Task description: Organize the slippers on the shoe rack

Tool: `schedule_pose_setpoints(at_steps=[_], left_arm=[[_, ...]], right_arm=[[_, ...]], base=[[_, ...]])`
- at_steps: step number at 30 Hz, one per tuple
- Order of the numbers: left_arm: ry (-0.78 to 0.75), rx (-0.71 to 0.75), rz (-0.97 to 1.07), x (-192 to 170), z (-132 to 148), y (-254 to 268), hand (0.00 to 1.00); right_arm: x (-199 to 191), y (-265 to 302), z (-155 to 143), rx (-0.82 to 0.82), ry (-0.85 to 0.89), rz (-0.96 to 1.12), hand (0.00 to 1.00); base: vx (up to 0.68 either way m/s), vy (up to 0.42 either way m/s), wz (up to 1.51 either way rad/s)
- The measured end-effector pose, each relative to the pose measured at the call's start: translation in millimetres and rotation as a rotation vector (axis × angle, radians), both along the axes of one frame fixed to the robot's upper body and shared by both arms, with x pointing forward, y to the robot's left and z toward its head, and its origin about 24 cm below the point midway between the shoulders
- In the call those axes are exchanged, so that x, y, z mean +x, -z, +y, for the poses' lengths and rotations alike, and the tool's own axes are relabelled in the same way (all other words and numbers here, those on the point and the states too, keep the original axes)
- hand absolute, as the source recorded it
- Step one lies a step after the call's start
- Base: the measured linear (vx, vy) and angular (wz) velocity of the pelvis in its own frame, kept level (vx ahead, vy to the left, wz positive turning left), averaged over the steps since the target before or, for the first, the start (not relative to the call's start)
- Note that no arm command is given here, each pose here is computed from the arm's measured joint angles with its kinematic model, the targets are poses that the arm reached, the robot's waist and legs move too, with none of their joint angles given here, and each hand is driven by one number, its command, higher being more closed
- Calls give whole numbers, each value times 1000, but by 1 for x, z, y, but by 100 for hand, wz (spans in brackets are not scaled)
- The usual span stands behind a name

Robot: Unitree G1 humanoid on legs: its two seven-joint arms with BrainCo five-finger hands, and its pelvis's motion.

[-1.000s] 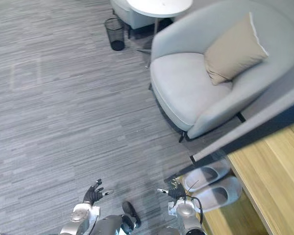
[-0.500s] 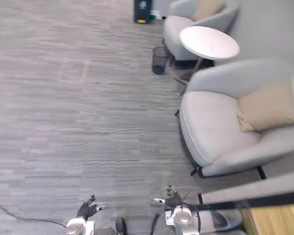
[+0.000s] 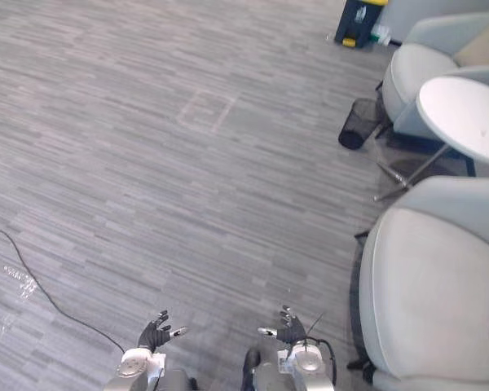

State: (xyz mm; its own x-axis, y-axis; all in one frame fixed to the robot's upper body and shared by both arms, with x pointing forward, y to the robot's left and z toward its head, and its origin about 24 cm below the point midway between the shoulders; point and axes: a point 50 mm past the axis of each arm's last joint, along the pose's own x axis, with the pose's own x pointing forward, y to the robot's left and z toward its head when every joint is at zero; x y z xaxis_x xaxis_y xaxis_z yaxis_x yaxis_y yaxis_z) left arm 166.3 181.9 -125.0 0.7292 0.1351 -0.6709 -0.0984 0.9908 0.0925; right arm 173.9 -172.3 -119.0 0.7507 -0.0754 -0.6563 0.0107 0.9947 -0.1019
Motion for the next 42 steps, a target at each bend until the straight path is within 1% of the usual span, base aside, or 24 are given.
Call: schedule_pose_setpoints(at_steps=[3, 5, 7, 9, 13, 16, 18, 22, 24, 27, 29, 32, 35, 38, 41, 42], left_arm=[[-9, 7, -23, 6, 4, -4, 0], [-13, 0, -7, 0, 2, -1, 0], [-29, 17, -16, 2, 11, -3, 0], [-34, 31, -14, 3, 18, -4, 0], [-51, 48, 56, -19, 25, 4, 0], [-58, 45, 84, -30, 24, 8, 0], [-58, 43, 79, -28, 24, 8, 0], [-44, 35, 39, -12, 19, 3, 0], [-43, 37, 50, -16, 20, 4, 0], [-34, 3, 68, -19, 6, 9, 0], [-32, -10, 77, -19, 1, 10, 0], [-40, -10, 104, -29, 3, 14, 0], [-48, -9, 64, -19, 5, 8, 0], [-76, -9, 29, -11, 11, 3, 0], [-97, -17, 43, -17, 12, 6, 0], [-96, 1, 42, -15, 18, 4, 0]], right_arm=[[7, -3, 2, 0, -3, -20, 0], [2, -1, -2, -11, 0, -7, 0], [-2, 4, 9, 20, -2, 20, 0], [2, 2, 16, 37, -4, 7, 0], [-4, 7, 21, 45, -20, 41, 0], [-8, 8, 22, 53, -26, 49, 0], [-7, 8, 23, 52, -34, 46, 0], [1, 4, 19, 37, -43, 24, 0], [-8, 8, 15, 30, -35, 49, 0], [-6, 6, 0, -10, -28, 47, 0], [-7, 7, -2, -12, -26, 53, 0], [-12, 10, 1, -4, -21, 75, 0], [-9, 9, 0, -5, -16, 68, 0], [5, 5, 4, -2, -16, 47, 0], [6, 5, 5, -9, -19, 47, 0], [7, 5, 13, 13, -18, 42, 0]], base=[[307, 204, 10], [337, 284, 34], [387, 324, 55], [412, 376, 47], [393, 301, 6], [480, 166, -1], [387, 56, 5], [469, -51, 30], [582, -181, 44], [616, -224, 47], [604, -244, 29], [570, -158, -3], [527, -82, -14], [497, 127, -64], [443, 184, -72], [496, 211, -51]])
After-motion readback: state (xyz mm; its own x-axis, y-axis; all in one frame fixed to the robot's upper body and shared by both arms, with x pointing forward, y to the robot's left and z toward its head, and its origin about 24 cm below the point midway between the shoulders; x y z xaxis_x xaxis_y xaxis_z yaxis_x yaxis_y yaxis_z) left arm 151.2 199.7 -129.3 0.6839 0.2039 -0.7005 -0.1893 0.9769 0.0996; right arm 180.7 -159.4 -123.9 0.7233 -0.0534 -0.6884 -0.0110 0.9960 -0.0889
